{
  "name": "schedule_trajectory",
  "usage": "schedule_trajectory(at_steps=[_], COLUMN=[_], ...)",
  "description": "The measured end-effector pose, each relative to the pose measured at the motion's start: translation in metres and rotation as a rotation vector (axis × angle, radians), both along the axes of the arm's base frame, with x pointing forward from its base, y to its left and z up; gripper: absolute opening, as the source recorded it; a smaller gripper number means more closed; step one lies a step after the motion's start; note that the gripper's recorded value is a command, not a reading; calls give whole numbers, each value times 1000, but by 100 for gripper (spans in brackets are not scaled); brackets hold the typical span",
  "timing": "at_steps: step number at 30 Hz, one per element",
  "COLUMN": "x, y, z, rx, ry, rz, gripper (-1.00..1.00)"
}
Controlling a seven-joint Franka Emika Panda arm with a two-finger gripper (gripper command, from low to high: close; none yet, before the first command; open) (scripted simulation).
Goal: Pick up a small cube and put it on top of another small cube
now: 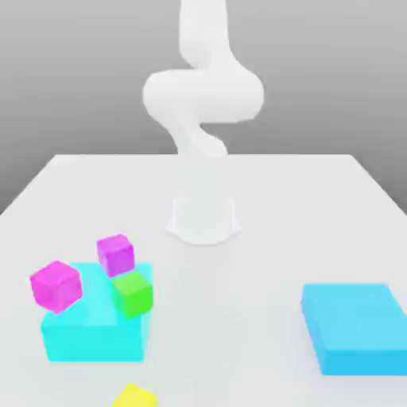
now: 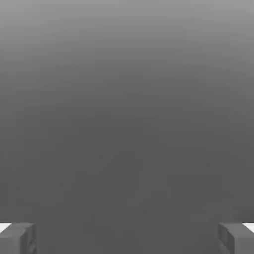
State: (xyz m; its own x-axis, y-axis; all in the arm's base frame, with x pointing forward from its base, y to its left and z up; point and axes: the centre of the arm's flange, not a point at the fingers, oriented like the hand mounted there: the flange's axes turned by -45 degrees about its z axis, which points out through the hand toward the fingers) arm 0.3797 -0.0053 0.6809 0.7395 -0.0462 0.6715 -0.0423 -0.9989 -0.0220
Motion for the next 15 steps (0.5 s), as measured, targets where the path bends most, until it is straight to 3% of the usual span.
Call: schedule_trajectory(at_steps=[7, 15], x=[80, 136], y=[-20, -47], z=[-99, -231], rx=[38, 83], ry=[179, 376], rz=[-92, -198], gripper=[0, 0])
